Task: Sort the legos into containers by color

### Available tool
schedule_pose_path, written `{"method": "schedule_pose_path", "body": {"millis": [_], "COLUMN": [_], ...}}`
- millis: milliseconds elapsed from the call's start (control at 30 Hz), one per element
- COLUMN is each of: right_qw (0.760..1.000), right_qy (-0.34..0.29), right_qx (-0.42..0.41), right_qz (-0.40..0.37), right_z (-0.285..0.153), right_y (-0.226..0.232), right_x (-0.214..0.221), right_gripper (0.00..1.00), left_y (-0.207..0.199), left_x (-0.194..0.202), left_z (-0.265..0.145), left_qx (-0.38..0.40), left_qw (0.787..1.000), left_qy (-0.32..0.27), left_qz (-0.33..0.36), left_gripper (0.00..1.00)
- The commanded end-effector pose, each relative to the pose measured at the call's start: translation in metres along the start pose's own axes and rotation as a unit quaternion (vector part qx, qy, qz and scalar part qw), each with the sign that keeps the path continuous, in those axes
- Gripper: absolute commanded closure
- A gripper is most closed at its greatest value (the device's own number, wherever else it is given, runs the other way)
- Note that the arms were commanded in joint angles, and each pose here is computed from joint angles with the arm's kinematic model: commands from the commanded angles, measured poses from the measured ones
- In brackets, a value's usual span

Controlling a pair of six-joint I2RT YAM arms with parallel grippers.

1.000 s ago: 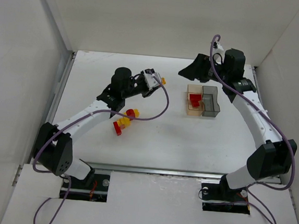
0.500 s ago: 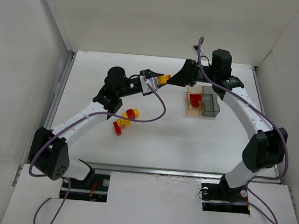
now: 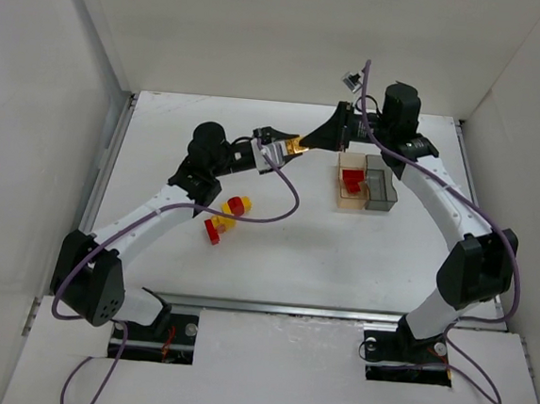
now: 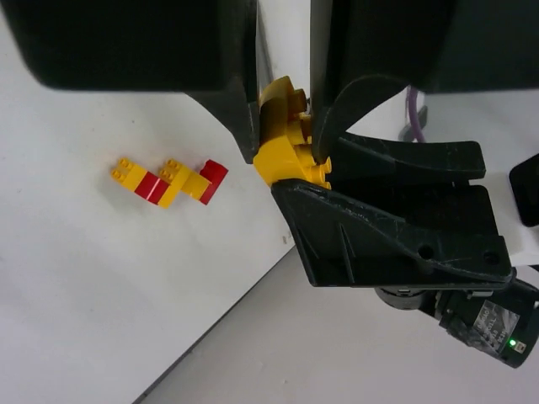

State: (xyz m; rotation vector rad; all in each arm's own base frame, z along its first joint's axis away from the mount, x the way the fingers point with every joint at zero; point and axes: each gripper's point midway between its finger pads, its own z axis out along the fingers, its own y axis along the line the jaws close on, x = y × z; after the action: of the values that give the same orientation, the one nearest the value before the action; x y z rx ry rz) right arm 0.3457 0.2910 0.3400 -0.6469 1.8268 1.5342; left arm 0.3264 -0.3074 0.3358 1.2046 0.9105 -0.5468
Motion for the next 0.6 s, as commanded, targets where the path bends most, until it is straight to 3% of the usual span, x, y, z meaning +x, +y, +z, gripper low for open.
{"method": "schedule_pose_path", "body": {"millis": [0, 33, 67, 233, 267, 300, 433, 533, 567], "right_qw": [0.997, 0.997, 0.997, 0.999, 0.999, 0.999, 0.991, 0.967, 0.943], "right_qy": [0.003, 0.003, 0.003, -0.022, -0.027, -0.034, -0.081, -0.110, -0.125], "right_qx": [-0.047, -0.047, -0.047, -0.005, 0.007, 0.019, 0.107, 0.222, 0.301], "right_qz": [-0.062, -0.062, -0.062, -0.047, -0.041, -0.023, 0.022, 0.064, 0.073], "right_z": [0.004, 0.004, 0.004, -0.010, -0.014, -0.018, -0.048, -0.082, -0.100], "right_y": [0.024, 0.024, 0.024, 0.004, -0.002, -0.009, -0.049, -0.093, -0.119], "right_x": [-0.007, -0.007, -0.007, -0.014, -0.013, -0.014, -0.021, -0.016, -0.016], "right_gripper": [0.91, 1.00, 1.00, 1.00, 1.00, 1.00, 1.00, 1.00, 1.00], "left_y": [0.016, 0.020, 0.021, 0.027, 0.027, 0.027, 0.026, 0.018, 0.019], "left_x": [-0.039, -0.042, -0.036, -0.029, -0.025, -0.021, 0.000, 0.020, 0.027], "left_z": [-0.001, -0.001, 0.000, -0.001, -0.002, -0.002, -0.006, -0.011, -0.014], "left_qx": [-0.028, -0.035, -0.039, -0.061, -0.064, -0.068, -0.080, -0.079, -0.087], "left_qw": [0.998, 0.998, 0.998, 0.998, 0.998, 0.997, 0.995, 0.991, 0.989], "left_qy": [-0.047, -0.048, -0.042, -0.026, -0.017, -0.009, 0.033, 0.074, 0.089], "left_qz": [0.018, 0.021, 0.008, -0.009, -0.015, -0.019, -0.046, -0.072, -0.078], "left_gripper": [1.00, 1.00, 0.96, 0.37, 0.10, 0.01, 0.00, 0.00, 0.00]}}
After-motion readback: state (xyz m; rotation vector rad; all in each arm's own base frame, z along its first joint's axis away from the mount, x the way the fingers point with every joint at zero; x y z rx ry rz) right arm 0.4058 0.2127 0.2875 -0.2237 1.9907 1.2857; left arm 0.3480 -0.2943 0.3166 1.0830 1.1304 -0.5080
